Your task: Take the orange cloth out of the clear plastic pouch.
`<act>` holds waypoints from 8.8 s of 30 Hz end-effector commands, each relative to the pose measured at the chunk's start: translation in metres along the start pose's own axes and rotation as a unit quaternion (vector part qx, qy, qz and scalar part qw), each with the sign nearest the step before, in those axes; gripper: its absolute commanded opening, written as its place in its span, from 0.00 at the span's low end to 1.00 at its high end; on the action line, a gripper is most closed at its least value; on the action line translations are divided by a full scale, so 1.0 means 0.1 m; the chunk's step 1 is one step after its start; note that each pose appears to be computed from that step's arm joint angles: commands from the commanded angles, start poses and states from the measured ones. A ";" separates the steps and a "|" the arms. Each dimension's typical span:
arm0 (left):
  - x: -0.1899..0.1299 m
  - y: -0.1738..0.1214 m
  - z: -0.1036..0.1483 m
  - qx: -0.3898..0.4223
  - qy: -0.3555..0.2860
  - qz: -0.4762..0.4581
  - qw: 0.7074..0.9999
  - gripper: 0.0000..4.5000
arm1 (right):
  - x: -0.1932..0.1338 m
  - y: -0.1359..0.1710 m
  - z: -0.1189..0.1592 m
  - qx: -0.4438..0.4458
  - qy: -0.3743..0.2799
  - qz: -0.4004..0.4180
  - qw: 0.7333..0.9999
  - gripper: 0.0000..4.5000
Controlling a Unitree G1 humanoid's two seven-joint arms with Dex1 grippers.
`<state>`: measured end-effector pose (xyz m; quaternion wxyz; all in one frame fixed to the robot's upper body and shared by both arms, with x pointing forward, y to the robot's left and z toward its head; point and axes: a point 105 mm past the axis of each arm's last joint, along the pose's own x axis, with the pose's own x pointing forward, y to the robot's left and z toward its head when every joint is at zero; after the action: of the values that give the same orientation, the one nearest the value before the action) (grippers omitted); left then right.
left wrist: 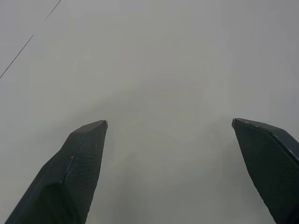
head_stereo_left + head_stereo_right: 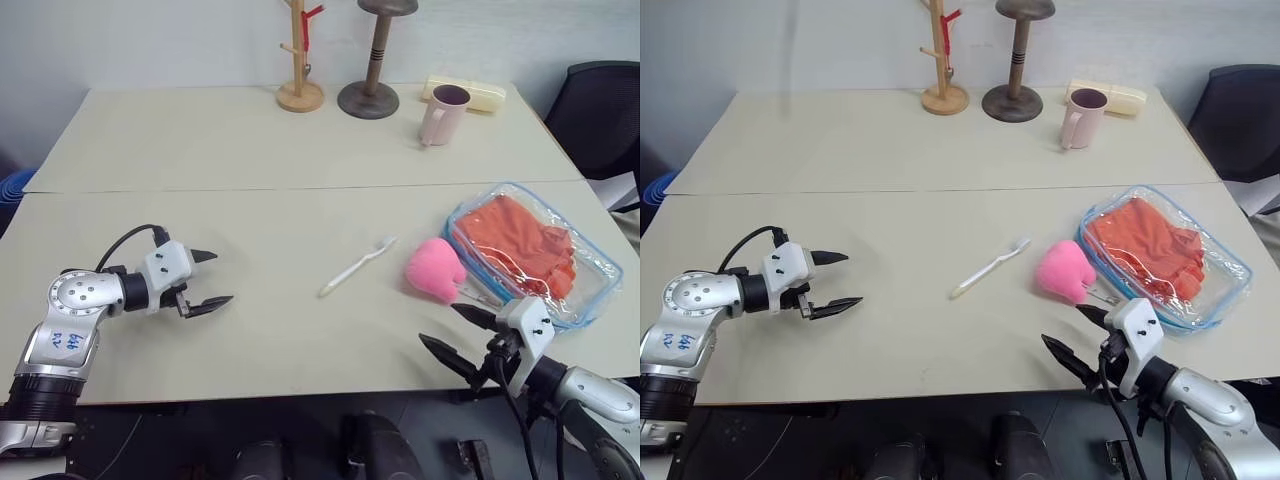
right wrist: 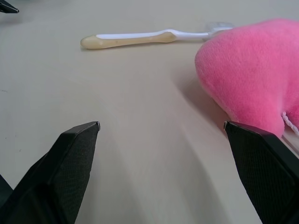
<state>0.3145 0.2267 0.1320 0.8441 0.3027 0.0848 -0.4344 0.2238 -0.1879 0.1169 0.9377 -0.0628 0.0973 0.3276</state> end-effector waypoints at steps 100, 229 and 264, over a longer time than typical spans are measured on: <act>-1.56 0.49 -0.85 -0.356 0.271 0.452 0.772 0.71 | 0.42 0.31 0.98 -0.158 -0.102 0.195 0.963 1.00; -0.16 -0.62 1.47 0.042 -0.087 -0.263 0.960 0.91 | -0.15 -0.11 0.41 -0.065 0.106 0.223 0.967 0.99; -0.16 -0.61 1.53 0.052 -0.088 -0.257 0.961 0.91 | 0.29 0.08 0.74 -0.246 0.082 0.280 0.924 0.29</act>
<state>0.2424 0.1257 0.2291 0.6999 0.2573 0.0820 -0.6613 0.2546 -0.1492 0.1588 0.7624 -0.2582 0.1409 0.5764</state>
